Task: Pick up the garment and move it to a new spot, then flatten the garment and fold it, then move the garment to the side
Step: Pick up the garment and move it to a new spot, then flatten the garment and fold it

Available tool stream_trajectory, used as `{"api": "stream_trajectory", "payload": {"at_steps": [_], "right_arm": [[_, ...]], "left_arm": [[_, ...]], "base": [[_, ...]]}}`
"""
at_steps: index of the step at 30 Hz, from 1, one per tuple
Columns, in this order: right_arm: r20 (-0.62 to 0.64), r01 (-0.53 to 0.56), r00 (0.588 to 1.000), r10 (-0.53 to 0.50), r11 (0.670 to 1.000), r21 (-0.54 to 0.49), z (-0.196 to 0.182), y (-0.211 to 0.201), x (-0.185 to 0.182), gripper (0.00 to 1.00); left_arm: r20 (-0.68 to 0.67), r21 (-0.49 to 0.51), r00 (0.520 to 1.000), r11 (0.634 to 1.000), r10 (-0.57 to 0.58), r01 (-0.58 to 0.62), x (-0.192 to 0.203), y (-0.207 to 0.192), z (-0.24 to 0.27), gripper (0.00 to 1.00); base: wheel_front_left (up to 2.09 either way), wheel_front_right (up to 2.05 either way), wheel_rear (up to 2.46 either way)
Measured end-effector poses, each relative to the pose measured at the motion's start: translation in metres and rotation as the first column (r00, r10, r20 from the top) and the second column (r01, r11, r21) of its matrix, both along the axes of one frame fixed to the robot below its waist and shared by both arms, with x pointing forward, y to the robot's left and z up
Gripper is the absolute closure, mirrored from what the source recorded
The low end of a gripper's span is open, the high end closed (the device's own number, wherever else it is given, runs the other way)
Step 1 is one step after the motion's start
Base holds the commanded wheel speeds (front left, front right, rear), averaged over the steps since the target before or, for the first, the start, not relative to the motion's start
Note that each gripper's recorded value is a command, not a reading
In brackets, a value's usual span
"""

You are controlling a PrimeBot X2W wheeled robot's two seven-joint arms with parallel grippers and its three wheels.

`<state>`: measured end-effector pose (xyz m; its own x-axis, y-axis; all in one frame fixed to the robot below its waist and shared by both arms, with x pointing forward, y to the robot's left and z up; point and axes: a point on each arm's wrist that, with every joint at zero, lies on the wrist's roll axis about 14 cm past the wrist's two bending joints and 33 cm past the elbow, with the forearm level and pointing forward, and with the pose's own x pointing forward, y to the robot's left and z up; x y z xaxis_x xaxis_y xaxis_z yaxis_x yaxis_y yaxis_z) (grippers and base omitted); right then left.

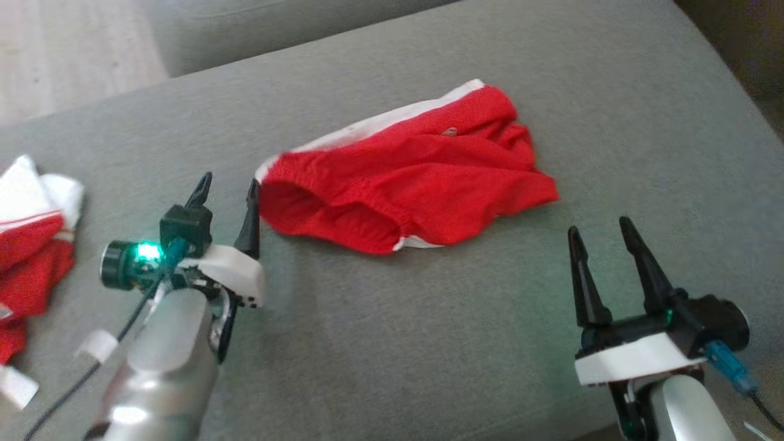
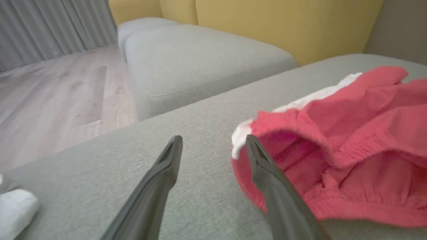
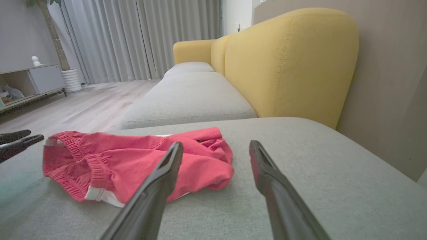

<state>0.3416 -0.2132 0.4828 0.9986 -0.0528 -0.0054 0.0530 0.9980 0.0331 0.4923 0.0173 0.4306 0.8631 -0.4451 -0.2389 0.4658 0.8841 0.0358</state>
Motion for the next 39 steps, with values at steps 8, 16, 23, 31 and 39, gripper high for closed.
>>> {"api": "stream_trajectory", "payload": {"at_steps": [8,16,23,31,39], "right_arm": [[-0.028,-0.049,0.998,0.051,0.997,0.063,-0.013,0.018,0.004,0.0],[0.009,-0.147,0.989,0.147,0.983,0.109,-0.005,0.051,0.002,0.0],[0.048,-0.191,0.981,0.188,0.98,0.059,0.008,0.06,-0.01,0.0],[0.044,-0.202,0.979,0.201,0.979,0.031,0.008,0.063,-0.023,0.0],[0.048,-0.204,0.978,0.203,0.978,0.029,0.009,0.064,-0.023,0.0]], "left_arm": [[0.105,-0.152,0.981,0.978,0.16,-0.144,-0.058,0.037,0.031,0.0],[0.219,-0.284,0.912,0.917,0.346,-0.279,-0.128,0.086,0.082,0.0],[0.268,-0.263,0.863,0.894,0.428,-0.362,-0.17,0.111,0.093,0.0],[0.253,-0.247,0.859,0.888,0.446,-0.388,-0.186,0.114,0.085,0.0],[0.26,-0.242,0.85,0.884,0.457,-0.401,-0.187,0.115,0.086,0.0]], "base": [[0.0,0.0,0.0],[0.0,0.0,0.0],[0.0,0.0,0.0],[0.0,0.0,0.0],[0.0,0.0,0.0]]}}
